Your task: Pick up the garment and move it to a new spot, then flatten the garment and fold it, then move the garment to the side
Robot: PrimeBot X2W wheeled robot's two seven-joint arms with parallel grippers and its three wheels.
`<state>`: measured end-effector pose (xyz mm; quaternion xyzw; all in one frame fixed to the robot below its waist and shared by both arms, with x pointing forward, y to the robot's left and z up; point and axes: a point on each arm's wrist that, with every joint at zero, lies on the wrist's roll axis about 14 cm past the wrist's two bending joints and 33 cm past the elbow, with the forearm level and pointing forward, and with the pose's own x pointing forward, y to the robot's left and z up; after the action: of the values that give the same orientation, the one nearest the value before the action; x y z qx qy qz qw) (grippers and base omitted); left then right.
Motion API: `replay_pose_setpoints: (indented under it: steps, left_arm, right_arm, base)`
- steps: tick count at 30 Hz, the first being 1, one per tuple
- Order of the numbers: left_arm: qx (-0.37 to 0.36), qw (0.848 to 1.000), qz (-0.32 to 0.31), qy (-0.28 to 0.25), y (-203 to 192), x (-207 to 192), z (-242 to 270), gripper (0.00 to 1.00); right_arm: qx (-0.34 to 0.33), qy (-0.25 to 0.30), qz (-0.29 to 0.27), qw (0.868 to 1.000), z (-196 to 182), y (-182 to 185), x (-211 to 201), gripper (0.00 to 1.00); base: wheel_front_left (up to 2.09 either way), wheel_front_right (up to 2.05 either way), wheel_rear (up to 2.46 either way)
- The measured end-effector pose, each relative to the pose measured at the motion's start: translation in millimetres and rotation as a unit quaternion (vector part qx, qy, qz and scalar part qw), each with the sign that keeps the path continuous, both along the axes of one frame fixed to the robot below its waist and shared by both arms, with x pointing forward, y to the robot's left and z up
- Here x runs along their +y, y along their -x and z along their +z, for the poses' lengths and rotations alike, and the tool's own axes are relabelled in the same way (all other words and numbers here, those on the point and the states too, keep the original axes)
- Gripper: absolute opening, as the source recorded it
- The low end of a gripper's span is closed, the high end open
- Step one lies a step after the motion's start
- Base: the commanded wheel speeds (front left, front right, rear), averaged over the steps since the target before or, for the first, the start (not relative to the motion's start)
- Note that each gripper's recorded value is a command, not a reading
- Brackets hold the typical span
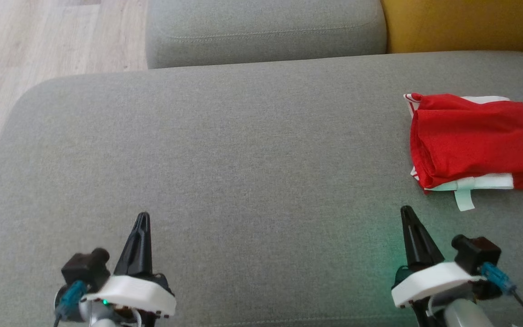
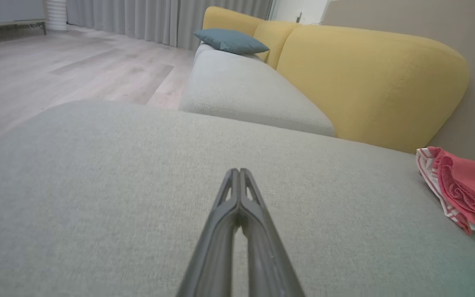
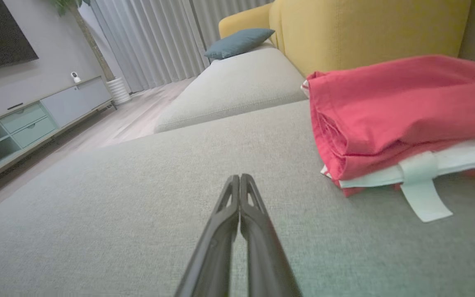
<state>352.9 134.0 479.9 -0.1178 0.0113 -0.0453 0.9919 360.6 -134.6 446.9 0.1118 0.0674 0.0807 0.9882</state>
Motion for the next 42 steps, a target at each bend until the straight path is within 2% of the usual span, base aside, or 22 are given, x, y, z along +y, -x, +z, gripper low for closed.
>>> replay_pose_setpoints:
  steps: [21,42]
  left_arm:
    - [0.042,0.992,0.029,0.115,0,13,-11,0.0]
    - [0.065,0.972,0.046,0.219,-6,22,-14,0.0]
  right_arm:
    - [0.023,-0.113,-0.05,0.992,2,-3,-16,0.0]
    - [0.041,-0.217,-0.089,0.971,3,-6,-29,0.0]
  base:
    - [0.0,0.0,0.0]
    - [0.0,0.0,0.0]
